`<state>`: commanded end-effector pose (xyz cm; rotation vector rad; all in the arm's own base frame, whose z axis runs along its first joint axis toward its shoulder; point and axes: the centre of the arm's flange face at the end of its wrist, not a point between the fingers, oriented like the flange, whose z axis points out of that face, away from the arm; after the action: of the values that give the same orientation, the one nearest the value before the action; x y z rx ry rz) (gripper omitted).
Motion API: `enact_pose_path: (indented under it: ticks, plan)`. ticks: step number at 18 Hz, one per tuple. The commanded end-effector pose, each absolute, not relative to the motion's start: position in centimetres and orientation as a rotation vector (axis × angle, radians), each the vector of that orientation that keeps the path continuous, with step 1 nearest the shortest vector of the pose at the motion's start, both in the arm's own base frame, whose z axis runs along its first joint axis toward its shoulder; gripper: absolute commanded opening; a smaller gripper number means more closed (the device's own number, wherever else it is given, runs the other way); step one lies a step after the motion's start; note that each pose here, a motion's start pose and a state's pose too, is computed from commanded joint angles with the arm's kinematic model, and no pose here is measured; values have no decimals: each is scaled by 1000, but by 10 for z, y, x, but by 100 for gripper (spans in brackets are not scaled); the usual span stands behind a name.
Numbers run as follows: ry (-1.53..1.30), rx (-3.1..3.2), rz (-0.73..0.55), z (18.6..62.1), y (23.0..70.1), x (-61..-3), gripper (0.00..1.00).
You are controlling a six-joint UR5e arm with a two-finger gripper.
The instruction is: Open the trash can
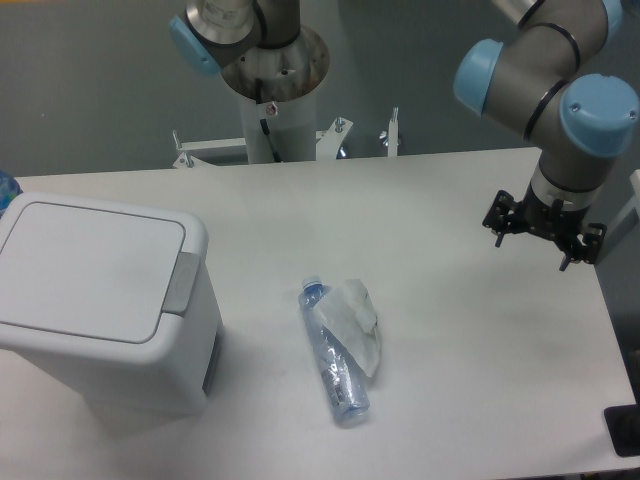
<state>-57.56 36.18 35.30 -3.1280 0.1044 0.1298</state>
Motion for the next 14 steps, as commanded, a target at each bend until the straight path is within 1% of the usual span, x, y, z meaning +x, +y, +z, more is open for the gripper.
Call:
enact_pose_path:
  ticks: [9,14]
  plan:
    - [107,-3126,126,355,362,-578,100]
    - [52,-3122,108,352,361,-573,100]
